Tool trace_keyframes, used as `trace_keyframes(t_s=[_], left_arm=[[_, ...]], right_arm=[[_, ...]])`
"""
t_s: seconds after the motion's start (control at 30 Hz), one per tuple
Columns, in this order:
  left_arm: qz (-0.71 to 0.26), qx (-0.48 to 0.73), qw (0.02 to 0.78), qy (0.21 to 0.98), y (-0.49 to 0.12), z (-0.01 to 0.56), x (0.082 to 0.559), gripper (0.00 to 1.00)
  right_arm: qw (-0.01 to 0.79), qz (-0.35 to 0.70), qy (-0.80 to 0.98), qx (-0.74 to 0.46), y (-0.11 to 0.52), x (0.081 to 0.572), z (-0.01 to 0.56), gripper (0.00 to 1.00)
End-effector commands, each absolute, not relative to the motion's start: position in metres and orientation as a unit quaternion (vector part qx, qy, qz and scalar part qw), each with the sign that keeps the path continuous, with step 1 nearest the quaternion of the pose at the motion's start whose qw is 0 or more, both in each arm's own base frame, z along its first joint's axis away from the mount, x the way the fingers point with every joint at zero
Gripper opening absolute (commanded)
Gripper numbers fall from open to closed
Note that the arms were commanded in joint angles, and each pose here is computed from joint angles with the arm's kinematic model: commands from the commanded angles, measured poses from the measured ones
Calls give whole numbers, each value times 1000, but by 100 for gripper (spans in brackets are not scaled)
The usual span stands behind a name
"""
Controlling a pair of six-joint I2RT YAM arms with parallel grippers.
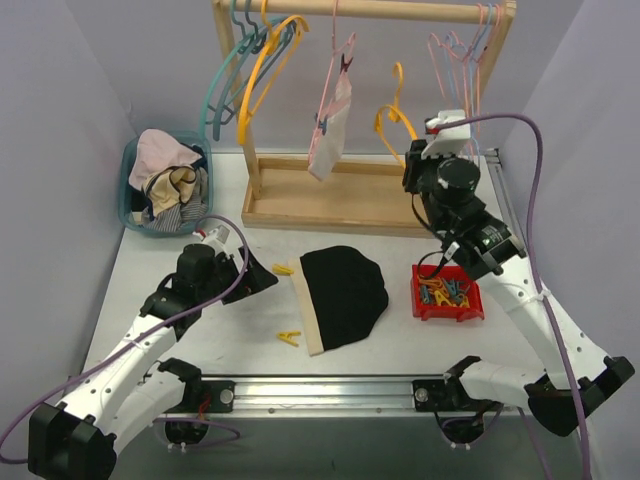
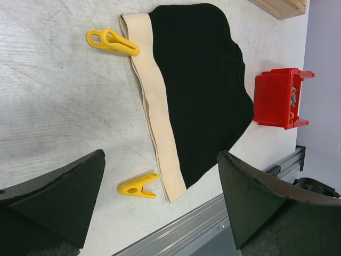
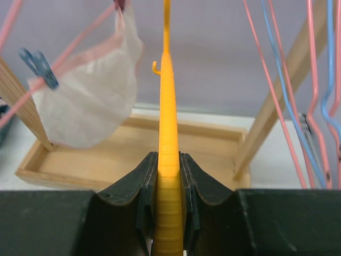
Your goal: Remove the underwear clipped to the hanger
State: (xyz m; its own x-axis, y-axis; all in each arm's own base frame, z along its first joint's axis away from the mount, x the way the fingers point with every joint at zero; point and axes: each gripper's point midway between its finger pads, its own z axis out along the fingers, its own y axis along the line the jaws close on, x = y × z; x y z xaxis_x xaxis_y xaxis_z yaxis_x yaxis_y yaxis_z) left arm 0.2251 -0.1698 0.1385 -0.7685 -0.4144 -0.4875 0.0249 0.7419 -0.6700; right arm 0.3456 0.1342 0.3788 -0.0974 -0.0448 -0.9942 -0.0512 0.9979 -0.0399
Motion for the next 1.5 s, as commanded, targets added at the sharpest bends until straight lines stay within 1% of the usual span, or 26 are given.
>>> trace_keyframes(t_s=[0.0,0.17,0.33,0.67,0.8,0.9,1.0,1.13,1.47], left_arm=[[-370,-88,356,853,-179,169,237,95],[-377,-86,361,849,-181,172,238,95],[-379,-86,359,849,-182,169,238,95],[-379,-86,355,850,-182,166,239,95],[-380,-86,355,850,-183,167,239,95],[-382,-88,354,849,-183,167,239,95],[-383,-90,348,851,-185,163,239,95],[-385,-90,345,851,-186,164,239,95],[-382,-93,347,852,-183,165,237,95]], right_arm=[[737,97,662,-93,153,355,460,0],[770,92,625,-95,142,363,501,0],[785,82,606,-97,136,363,517,0],[813,46,578,-52,98,363,541,0],[829,45,556,-36,81,353,553,0],[837,58,542,-43,80,342,562,0],[836,46,546,-26,74,345,562,0],[813,43,581,-17,72,367,541,0],[774,60,631,-4,80,389,494,0]])
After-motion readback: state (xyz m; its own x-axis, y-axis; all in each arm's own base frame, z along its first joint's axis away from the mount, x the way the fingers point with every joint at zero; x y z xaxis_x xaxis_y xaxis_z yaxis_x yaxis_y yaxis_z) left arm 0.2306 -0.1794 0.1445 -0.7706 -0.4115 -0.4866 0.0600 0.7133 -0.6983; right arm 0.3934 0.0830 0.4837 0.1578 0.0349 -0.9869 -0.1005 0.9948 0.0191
